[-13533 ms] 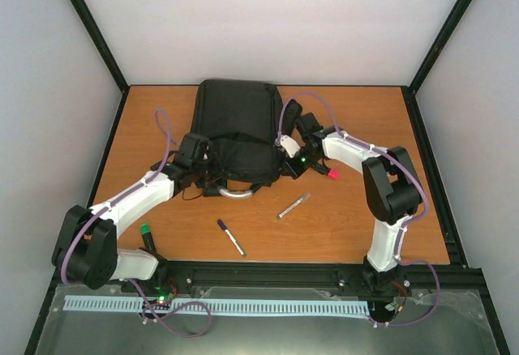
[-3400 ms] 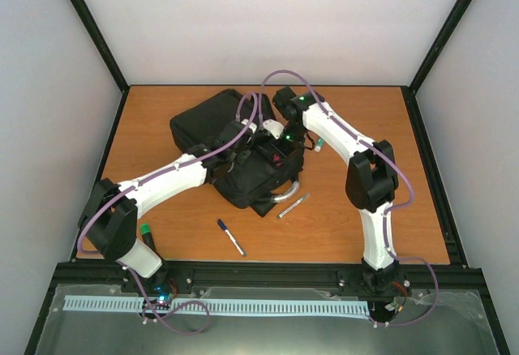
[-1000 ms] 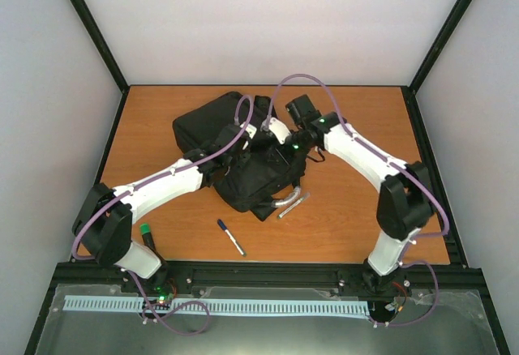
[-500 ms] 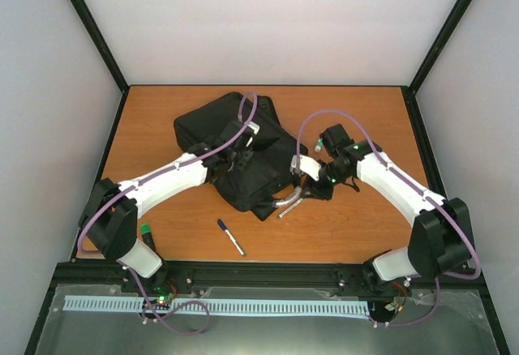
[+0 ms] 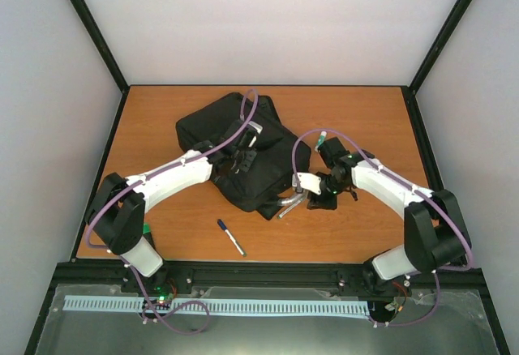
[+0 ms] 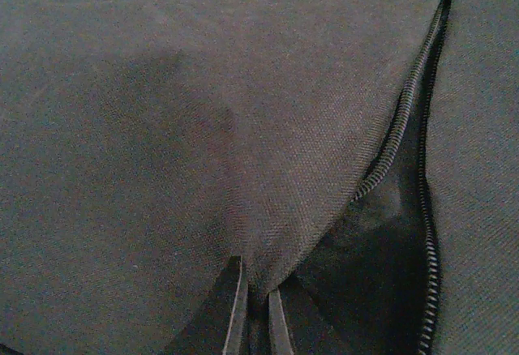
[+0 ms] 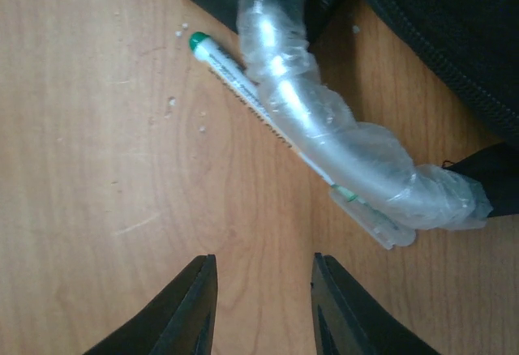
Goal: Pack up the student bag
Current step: Pick up the stationery from the center of the board, then place the stationery in the student bag.
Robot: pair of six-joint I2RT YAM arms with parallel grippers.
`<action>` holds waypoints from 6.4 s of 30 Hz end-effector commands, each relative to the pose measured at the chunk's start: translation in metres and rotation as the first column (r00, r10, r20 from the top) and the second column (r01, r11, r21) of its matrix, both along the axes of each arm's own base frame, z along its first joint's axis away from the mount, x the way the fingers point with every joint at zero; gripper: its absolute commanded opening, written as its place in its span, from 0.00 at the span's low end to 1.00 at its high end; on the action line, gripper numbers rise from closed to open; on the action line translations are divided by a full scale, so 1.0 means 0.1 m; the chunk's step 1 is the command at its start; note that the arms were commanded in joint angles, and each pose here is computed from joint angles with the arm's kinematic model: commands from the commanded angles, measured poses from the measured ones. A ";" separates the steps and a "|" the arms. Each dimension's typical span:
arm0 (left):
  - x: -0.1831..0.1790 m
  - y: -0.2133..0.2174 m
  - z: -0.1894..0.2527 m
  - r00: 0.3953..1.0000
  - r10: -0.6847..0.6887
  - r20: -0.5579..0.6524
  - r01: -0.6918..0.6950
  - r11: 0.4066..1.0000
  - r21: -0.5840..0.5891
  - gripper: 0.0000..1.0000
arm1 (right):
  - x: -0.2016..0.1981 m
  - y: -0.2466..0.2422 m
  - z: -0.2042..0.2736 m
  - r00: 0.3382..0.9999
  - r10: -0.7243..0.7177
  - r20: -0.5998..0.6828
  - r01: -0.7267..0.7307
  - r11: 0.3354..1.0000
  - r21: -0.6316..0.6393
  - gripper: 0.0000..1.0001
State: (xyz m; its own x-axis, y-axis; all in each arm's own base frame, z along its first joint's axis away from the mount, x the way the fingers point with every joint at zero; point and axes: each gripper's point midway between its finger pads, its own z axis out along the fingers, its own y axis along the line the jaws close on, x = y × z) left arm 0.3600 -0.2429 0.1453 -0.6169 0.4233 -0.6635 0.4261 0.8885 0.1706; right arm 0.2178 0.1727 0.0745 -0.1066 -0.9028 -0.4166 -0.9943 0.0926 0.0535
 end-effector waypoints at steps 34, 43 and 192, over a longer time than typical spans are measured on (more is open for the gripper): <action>0.04 -0.02 0.36 0.998 0.029 0.049 -0.025 0.996 -0.085 0.01 | 2.78 -0.68 -0.25 0.430 -0.903 -0.011 0.897 0.429 -0.105 0.65; 0.04 -0.02 0.34 0.998 0.027 0.048 -0.023 0.997 -0.080 0.01 | 2.68 -0.65 -0.45 0.444 -0.895 -0.048 0.881 0.446 -0.156 0.54; 0.05 -0.03 0.37 0.999 0.024 0.049 -0.020 0.997 -0.074 0.01 | 1.03 1.07 0.76 0.797 -0.453 -0.399 0.525 0.847 0.087 0.16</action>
State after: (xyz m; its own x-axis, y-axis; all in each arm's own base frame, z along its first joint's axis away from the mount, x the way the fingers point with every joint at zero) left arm 0.3576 -0.2359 0.1466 -0.6359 0.4154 -0.6504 0.4078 0.8964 0.1737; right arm 0.3285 0.2715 0.1491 -0.6857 -0.6147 -0.3899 -0.7273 0.5564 0.4018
